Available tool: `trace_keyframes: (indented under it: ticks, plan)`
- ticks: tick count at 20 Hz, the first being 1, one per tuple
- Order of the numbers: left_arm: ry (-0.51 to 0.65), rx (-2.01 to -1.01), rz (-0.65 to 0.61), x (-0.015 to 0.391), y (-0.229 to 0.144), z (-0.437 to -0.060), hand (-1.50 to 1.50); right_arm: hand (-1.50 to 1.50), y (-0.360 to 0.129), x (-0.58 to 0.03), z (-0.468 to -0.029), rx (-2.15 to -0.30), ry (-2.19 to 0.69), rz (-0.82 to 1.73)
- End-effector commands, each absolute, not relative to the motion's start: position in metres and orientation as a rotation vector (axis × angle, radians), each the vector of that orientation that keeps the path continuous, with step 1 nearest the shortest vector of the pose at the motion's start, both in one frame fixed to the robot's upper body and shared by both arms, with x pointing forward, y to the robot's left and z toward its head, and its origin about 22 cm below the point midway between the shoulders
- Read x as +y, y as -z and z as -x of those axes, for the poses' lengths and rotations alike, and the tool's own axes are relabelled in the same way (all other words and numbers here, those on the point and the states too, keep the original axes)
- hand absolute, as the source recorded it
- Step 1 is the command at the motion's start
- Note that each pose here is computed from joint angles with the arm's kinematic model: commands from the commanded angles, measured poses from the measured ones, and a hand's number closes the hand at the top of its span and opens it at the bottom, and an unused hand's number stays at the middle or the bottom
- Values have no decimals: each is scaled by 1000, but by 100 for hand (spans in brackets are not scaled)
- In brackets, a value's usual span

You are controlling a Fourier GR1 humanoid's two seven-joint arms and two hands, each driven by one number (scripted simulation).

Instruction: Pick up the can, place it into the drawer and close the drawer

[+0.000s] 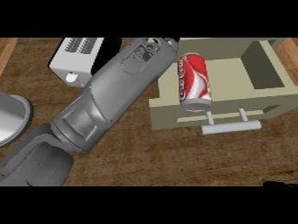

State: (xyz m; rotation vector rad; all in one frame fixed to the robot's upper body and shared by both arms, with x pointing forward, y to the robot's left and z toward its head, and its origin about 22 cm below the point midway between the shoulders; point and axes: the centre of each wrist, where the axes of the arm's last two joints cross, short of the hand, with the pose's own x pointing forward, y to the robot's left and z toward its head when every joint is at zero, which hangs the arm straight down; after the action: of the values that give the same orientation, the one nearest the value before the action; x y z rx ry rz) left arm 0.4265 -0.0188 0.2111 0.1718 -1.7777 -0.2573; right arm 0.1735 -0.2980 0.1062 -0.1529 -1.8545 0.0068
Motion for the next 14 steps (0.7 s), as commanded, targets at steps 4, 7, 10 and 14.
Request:
trace_keyframes:
  ticks: [4,7,10,14]
  plan:
    - [293,-1775,-255,-15,-193,-429,150,-150,-108,-301,-174,-1856,-18,150]
    - [307,-1790,-238,-14,-188,-428,150,-150,-109,-297,-186,-1872,-3,160]
    - [307,-1760,-297,-12,-174,-426,-150,-150,-114,-294,-184,-1871,-25,126]
    - [241,-1764,-342,-1,-165,-433,-150,-150,-107,-293,-179,-1876,-59,140]
